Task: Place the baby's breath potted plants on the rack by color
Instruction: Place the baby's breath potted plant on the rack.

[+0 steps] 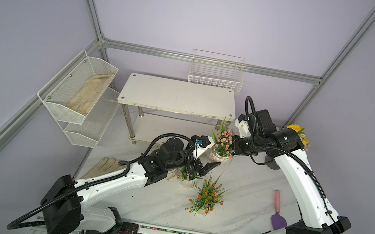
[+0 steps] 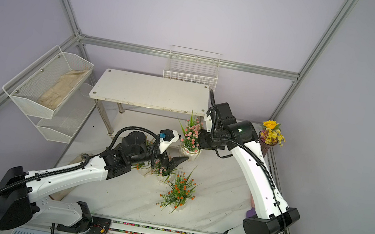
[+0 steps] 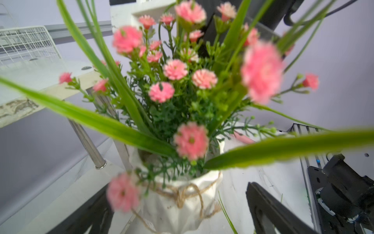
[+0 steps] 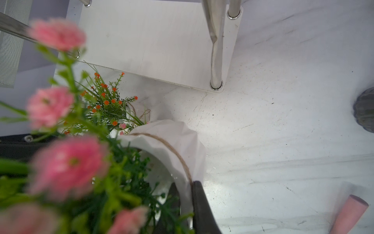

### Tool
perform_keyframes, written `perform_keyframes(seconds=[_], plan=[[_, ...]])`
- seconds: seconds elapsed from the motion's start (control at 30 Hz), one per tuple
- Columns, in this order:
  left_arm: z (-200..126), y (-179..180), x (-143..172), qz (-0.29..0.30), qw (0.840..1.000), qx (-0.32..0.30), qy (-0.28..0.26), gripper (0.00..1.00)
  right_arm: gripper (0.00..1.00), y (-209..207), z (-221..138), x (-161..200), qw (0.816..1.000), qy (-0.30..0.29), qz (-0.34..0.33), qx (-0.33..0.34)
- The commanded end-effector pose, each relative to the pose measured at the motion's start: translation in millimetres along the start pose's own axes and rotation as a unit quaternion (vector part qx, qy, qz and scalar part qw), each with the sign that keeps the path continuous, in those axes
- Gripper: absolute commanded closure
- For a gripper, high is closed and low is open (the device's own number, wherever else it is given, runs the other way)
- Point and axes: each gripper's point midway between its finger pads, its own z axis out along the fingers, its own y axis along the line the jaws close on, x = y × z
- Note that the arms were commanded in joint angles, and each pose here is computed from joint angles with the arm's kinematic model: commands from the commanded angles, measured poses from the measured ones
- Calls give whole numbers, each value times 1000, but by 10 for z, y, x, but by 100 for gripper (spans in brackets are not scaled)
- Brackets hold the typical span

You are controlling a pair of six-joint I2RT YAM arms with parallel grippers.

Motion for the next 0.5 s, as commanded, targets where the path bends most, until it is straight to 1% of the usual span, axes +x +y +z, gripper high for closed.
perform_keyframes(seconds=[0.0,0.23,0.4,0.47], plan=[[40,14,-491,32,997,4,-64,0,100,149,-164,-108,998,-40,-13,-37],[198,2,-470,27,998,18,-57,0,100,219,-206,-109,997,-44,-16,-57],[231,-26,-476,25,998,30,-52,0,100,225,-224,-106,997,-47,-17,-60],[329,-19,-345,19,999,33,-37,0,100,230,-225,-101,997,-47,-18,-61]])
